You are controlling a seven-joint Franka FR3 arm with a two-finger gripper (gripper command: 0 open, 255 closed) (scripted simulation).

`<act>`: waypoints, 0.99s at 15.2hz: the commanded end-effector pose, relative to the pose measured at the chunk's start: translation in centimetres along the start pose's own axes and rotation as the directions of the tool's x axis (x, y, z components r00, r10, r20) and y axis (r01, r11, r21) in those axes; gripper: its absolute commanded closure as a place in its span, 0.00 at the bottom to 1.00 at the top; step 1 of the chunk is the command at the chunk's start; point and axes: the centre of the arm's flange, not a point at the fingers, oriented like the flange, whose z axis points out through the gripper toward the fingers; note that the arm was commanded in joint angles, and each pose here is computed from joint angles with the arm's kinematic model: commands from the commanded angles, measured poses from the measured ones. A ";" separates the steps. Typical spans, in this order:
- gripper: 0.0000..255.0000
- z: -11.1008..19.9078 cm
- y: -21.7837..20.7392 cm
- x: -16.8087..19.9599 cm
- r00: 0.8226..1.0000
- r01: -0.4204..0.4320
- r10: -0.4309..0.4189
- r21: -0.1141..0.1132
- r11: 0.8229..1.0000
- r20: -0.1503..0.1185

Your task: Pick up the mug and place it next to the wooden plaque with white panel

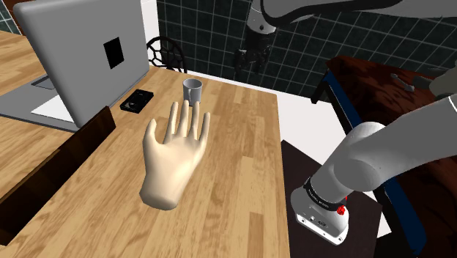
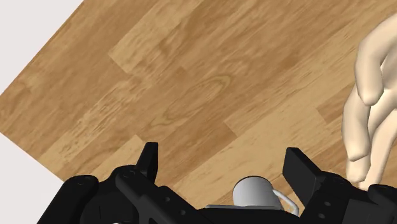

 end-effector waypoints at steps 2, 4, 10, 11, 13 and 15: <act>0.00 2.3 -0.6 3.3 1.000 -0.006 0.006 0.016 1.000 0.000; 0.00 3.7 -1.1 5.5 1.000 -0.009 0.009 0.026 1.000 0.001; 0.00 7.9 -2.7 12.0 1.000 -0.020 0.020 0.057 0.998 0.003; 0.00 8.6 -3.0 13.0 1.000 -0.022 0.022 0.062 0.998 0.004; 0.00 9.9 -3.5 15.2 1.000 -0.026 0.025 0.072 0.997 0.005; 0.00 11.3 -4.1 17.3 1.000 -0.029 0.029 0.083 0.996 0.006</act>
